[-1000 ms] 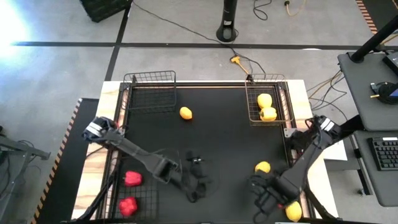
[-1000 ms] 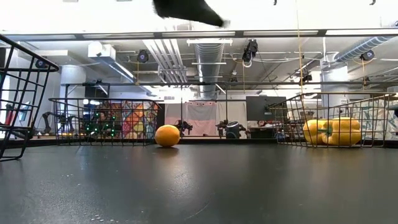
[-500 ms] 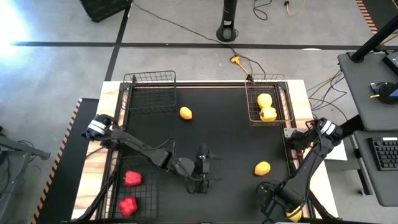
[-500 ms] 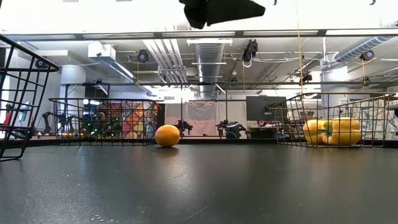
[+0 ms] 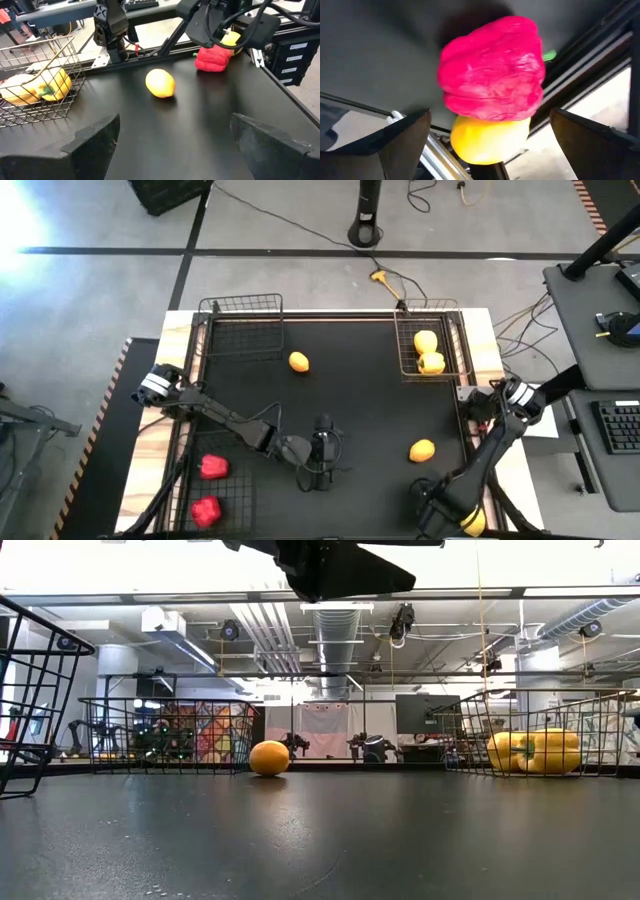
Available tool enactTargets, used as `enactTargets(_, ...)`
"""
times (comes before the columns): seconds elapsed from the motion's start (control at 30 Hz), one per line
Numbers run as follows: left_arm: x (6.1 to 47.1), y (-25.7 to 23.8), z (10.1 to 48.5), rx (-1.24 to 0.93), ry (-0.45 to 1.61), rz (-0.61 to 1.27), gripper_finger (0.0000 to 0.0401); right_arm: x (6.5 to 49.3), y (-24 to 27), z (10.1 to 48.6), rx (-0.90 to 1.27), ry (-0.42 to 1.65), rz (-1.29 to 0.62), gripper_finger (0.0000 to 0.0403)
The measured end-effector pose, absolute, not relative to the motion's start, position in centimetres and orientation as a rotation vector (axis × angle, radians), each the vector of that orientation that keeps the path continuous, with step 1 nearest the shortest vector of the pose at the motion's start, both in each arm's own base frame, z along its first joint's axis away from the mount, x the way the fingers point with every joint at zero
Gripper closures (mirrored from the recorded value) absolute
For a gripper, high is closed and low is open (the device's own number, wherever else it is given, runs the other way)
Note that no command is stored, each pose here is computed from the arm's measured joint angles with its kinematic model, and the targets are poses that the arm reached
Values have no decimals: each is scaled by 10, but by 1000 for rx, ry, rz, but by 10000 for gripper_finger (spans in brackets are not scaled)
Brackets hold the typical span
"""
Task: Sort produce into baskets
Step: Put the red bell pepper into the bottom black wire basket
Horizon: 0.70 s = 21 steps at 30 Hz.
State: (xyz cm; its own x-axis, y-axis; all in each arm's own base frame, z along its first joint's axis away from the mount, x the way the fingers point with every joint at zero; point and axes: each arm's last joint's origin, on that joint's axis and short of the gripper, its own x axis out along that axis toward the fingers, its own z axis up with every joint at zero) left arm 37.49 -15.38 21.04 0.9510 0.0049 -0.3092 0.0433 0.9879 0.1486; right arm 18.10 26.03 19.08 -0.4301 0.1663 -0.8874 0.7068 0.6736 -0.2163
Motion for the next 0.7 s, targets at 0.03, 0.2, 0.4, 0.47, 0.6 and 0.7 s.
enactTargets(0.03,375,-154,210,156,313,-20,40,181,260,191,678,1954,-728,3)
enactTargets(0.2,375,-154,211,161,308,-21,40,183,263,182,655,1962,-725,3)
enactTargets(0.4,376,-154,214,176,279,-24,40,189,267,164,605,1977,-659,3)
enactTargets(0.47,376,-154,214,183,276,-25,40,189,265,158,567,1977,-686,3)
enactTargets(0.6,376,-154,214,189,275,-26,40,191,267,151,565,1978,-691,3)
enactTargets(0.7,376,-154,214,189,275,-26,40,192,267,151,569,1979,-695,3)
